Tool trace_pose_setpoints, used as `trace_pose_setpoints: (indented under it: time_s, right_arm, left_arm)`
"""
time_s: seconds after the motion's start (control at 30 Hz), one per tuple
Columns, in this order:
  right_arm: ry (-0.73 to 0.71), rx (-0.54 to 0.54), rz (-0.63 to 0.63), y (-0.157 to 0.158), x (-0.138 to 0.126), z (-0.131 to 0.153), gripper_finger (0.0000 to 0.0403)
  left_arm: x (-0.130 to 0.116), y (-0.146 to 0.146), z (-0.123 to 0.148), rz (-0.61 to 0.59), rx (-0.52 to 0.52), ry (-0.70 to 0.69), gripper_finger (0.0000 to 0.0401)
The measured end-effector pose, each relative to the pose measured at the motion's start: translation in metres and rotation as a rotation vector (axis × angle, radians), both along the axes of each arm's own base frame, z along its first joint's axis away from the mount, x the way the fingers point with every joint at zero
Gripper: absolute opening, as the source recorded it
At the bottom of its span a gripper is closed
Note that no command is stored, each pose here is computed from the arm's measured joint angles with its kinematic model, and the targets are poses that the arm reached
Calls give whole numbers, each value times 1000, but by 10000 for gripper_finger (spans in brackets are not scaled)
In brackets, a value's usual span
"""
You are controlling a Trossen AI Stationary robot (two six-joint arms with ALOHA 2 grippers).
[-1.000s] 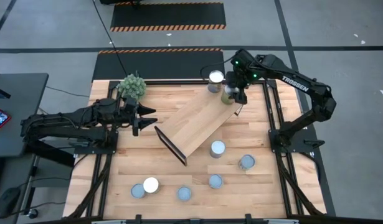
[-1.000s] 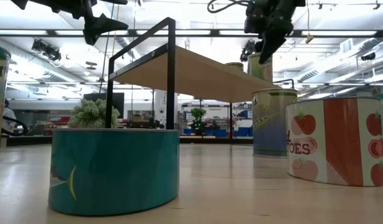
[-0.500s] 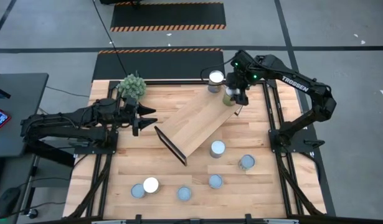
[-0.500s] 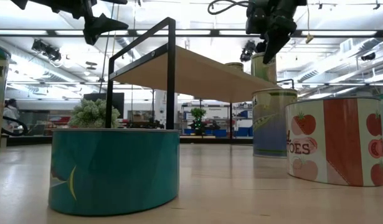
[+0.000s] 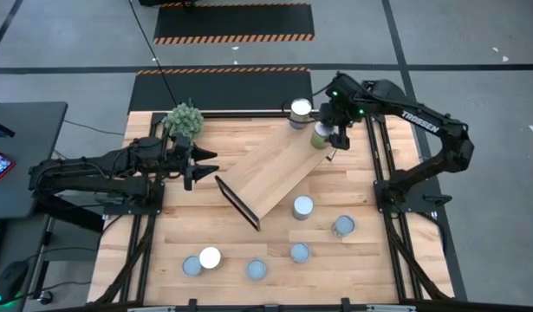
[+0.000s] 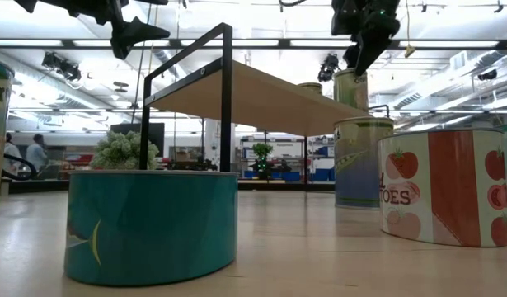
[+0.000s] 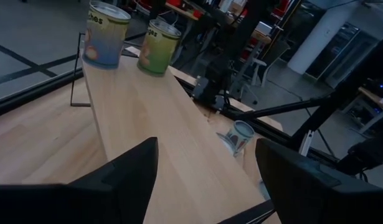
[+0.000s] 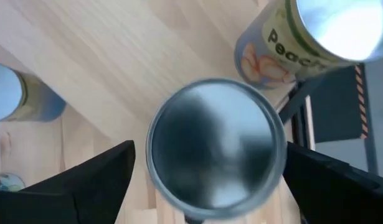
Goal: Pick and place cans onto a shelf
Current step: Put the canned oranges on the shelf, then put the big canned peas on the shelf
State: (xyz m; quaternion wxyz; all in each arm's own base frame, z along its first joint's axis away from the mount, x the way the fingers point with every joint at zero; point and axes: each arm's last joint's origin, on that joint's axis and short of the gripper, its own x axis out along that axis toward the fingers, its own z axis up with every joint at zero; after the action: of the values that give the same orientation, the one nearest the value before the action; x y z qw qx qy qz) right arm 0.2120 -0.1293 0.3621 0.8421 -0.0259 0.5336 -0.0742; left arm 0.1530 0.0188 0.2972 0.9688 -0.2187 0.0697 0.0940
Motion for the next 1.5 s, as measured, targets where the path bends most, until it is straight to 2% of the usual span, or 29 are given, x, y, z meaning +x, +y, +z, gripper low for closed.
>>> trace_pose_setpoints:
  time_s: [0.3, 0.53, 0.67, 0.87, 1.03, 1.23, 1.5]
  right_arm:
    - [-29, -98, -56, 17, -15, 17, 398]
    - [-87, -95, -125, 35, -22, 27, 397]
    - [-64, -102, -155, 51, -26, 29, 397]
    - [4, -6, -223, 74, -30, 25, 394]
    - [26, 60, -230, 96, -24, 19, 384]
    - [58, 138, -300, 119, -19, -2, 380]
    - [-38, 239, -366, 152, 2, -36, 380]
  left_arm:
    - [0, 0, 0, -13, 27, 4, 275]
    - [0, -2, 0, -57, 20, 2, 275]
    - [0, -2, 0, -66, 19, 1, 275]
    - [0, -2, 0, -68, 20, 1, 275]
    - [0, -2, 0, -73, 48, 5, 275]
    - [0, -2, 0, -74, 55, 6, 275]
    - [0, -2, 0, -74, 55, 6, 275]
